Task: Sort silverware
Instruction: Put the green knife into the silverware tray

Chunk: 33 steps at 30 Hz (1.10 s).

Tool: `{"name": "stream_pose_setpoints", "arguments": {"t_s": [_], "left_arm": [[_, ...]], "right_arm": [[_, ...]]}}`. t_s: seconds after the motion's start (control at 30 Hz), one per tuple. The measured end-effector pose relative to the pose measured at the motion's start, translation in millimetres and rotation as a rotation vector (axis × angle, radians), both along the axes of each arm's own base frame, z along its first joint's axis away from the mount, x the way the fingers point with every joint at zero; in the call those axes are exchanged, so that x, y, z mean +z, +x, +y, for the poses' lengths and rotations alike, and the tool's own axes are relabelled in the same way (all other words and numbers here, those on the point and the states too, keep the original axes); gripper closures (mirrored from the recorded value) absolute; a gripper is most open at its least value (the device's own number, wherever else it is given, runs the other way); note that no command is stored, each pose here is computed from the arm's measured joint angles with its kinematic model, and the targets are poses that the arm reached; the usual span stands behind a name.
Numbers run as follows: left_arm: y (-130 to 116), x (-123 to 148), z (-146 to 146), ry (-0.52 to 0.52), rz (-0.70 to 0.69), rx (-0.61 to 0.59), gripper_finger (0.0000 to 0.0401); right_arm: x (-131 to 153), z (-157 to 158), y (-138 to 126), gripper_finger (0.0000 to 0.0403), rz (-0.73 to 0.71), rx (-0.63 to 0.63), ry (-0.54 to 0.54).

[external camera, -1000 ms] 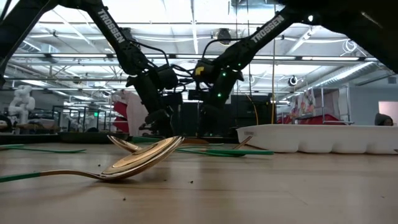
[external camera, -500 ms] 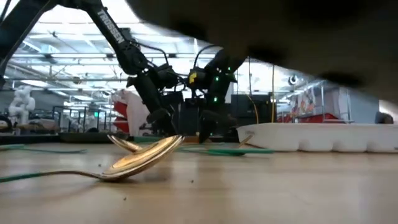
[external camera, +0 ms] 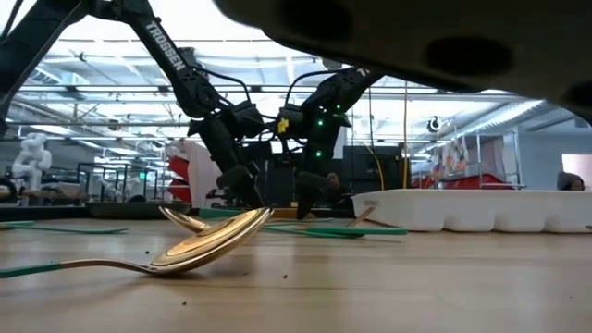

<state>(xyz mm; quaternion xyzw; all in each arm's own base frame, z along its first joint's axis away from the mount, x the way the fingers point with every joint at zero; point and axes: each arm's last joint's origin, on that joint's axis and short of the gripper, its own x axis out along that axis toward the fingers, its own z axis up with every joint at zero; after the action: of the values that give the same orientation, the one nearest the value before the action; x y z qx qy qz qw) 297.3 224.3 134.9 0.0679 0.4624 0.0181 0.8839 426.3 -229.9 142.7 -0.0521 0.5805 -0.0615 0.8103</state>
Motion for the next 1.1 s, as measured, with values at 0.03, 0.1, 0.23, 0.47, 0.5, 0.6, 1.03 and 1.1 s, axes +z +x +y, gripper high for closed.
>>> {"name": "stream_pose_setpoints", "arguments": {"t_s": [0.03,0.1,0.23,0.47,0.5,0.6,1.03,1.1], "left_arm": [[0.1,0.1,0.1,0.001,-0.001,0.000,0.0401],[0.4,0.4,0.3,0.004,-0.005,0.000,0.0401],[0.9,0.7,0.5,0.007,-0.011,-0.002,0.0401],[2.3,2.3,0.9,0.011,-0.031,-0.006,0.0401],[2.6,2.7,1.1,0.013,-0.034,-0.004,0.0401],[3.2,3.5,1.7,0.017,-0.041,0.001,0.0401],[10.8,22.1,6.4,0.033,-0.079,0.012,0.0401],[13.6,28.0,7.9,0.032,-0.079,0.010,0.0401]], "right_arm": [[0.1,-0.1,0.0,0.0344,-0.002,0.003,0.003],[0.1,-0.2,0.0,0.0344,-0.007,0.013,0.011],[3.7,-0.3,-0.2,0.0345,0.006,0.028,0.018],[17.6,-7.7,-0.2,0.0395,-0.010,0.054,0.022],[20.2,-9.0,0.2,0.0398,-0.012,0.059,0.017],[22.4,-9.9,-0.3,0.0401,-0.010,0.059,0.025],[50.3,-8.1,-9.4,0.0402,-0.003,0.068,-0.015],[55.0,-7.6,-12.1,0.0402,0.004,0.065,-0.015]]}}
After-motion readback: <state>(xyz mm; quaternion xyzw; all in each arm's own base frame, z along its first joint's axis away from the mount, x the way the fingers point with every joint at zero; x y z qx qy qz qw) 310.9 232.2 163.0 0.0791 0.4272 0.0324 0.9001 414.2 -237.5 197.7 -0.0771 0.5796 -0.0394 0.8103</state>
